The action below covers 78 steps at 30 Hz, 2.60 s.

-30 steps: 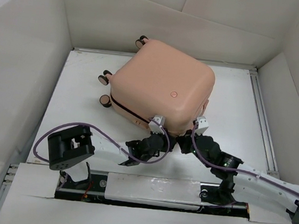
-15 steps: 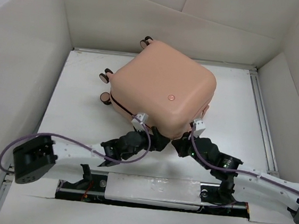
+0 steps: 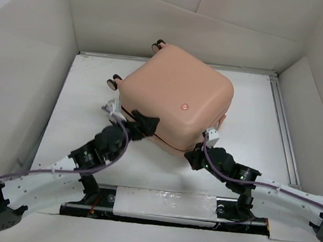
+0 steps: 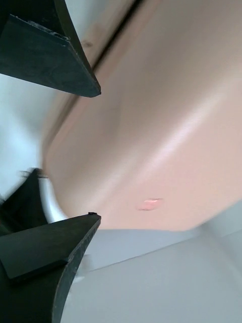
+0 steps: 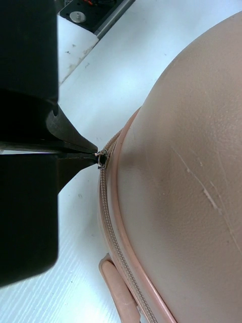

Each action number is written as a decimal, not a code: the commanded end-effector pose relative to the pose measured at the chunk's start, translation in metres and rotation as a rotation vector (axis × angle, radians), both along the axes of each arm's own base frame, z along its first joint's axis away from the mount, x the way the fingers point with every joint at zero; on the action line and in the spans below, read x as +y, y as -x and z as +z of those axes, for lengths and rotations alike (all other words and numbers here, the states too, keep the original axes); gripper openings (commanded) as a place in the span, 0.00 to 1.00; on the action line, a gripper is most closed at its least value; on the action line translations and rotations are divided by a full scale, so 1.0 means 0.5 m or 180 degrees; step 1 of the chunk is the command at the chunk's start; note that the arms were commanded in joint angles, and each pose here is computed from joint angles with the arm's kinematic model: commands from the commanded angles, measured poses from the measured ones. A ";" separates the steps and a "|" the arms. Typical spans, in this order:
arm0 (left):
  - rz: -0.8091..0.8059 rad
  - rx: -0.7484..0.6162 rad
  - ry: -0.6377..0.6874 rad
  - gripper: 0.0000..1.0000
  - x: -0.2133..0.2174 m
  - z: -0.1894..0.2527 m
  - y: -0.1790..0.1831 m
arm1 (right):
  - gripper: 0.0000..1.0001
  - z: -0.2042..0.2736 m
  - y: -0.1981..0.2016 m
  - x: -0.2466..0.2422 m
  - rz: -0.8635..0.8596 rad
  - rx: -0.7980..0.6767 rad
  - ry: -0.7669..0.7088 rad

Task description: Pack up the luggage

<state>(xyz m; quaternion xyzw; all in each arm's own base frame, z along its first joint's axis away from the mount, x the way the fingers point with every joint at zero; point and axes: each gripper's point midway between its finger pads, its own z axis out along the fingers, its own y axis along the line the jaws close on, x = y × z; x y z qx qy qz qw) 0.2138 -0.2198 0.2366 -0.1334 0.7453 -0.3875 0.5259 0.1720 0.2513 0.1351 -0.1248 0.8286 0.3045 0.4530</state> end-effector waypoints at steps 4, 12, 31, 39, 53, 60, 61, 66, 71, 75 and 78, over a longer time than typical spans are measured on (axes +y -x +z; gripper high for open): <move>0.0199 0.0172 -0.0169 0.98 0.062 0.112 -0.224 | 0.00 0.156 0.008 0.041 0.0173 -0.0326 -0.0727; 0.0833 0.0428 0.0455 0.99 0.317 0.089 -0.329 | 0.00 0.156 0.017 0.036 0.0229 -0.0290 -0.0701; 0.0299 0.0666 0.1394 0.99 0.314 -0.023 -0.430 | 0.00 0.105 0.042 0.030 0.0377 -0.0206 -0.0715; 0.0188 0.0732 0.1572 0.71 0.280 -0.048 -0.448 | 0.00 0.105 0.030 0.022 0.0270 -0.0261 -0.0678; 0.0446 0.0226 0.1578 0.00 0.342 -0.009 -0.324 | 0.00 0.171 -0.129 -0.017 0.0148 -0.0510 -0.0411; 0.0376 -0.0064 0.1253 0.00 0.319 0.022 -0.198 | 0.00 0.200 -0.311 -0.089 0.0101 -0.0390 -0.0165; 0.0346 -0.0079 0.1139 0.00 0.314 0.016 -0.184 | 0.00 0.212 -0.313 -0.088 0.0101 -0.0407 -0.0171; 0.0341 -0.0108 0.0874 0.00 0.300 0.002 -0.107 | 0.00 0.195 -0.249 -0.076 -0.0007 -0.0384 -0.0157; 0.0434 0.0009 0.0942 0.00 0.295 -0.092 -0.065 | 0.00 0.135 -0.170 -0.043 -0.0213 -0.0249 -0.0297; 0.0411 0.0140 0.1027 0.00 0.287 -0.141 -0.047 | 0.00 0.112 -0.152 -0.015 -0.0475 -0.0327 -0.0298; 0.0454 0.0181 0.1070 0.00 0.288 -0.173 -0.043 | 0.00 0.079 -0.168 0.010 -0.0574 -0.0331 0.0023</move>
